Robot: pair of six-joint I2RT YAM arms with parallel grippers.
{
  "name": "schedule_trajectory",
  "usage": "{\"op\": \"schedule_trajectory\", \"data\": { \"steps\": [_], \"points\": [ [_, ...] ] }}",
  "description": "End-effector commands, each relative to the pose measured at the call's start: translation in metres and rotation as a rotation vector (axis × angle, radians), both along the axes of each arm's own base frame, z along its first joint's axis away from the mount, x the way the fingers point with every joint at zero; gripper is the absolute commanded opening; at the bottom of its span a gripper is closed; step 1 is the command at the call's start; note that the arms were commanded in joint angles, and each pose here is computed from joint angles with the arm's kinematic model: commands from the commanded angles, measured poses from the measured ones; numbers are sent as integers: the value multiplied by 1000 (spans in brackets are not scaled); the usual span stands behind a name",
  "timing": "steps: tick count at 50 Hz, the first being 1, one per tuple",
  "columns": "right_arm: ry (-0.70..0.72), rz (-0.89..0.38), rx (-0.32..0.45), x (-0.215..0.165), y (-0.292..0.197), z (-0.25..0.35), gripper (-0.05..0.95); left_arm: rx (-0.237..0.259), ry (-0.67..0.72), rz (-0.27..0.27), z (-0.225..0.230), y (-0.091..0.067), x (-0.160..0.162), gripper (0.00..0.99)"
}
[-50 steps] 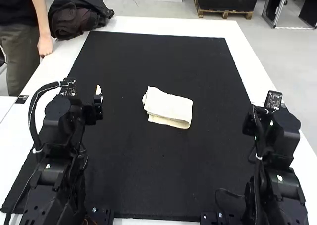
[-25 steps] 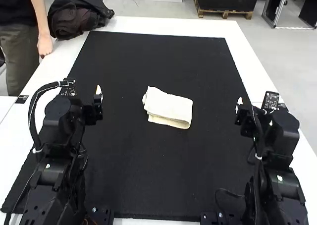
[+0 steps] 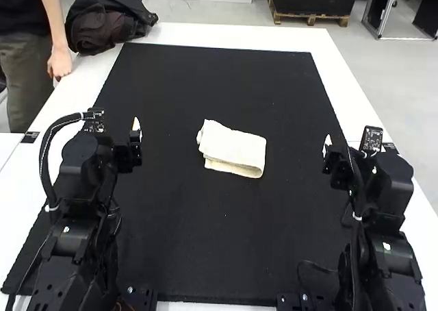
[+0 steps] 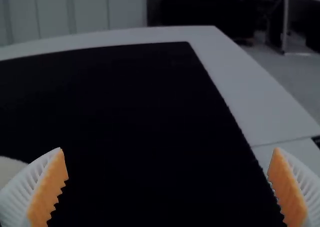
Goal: Fold the towel.
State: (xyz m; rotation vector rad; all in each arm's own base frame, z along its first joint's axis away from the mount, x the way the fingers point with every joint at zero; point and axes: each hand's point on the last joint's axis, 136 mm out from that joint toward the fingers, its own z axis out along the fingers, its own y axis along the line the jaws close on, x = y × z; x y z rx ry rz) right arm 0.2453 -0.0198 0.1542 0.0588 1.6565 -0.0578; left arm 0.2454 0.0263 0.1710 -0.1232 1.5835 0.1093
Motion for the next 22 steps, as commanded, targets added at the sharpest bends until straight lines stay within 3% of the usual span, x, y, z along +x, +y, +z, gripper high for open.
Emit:
{"op": "schedule_trajectory", "data": {
  "steps": [1, 22],
  "points": [
    [-4, 10, -5, 0, 1, -1, 923, -9, -21, -5, 3, -1, 0, 967],
    [-4, 10, -5, 0, 1, -1, 923, -11, -23, -5, 4, -1, -1, 967]
  ]
}}
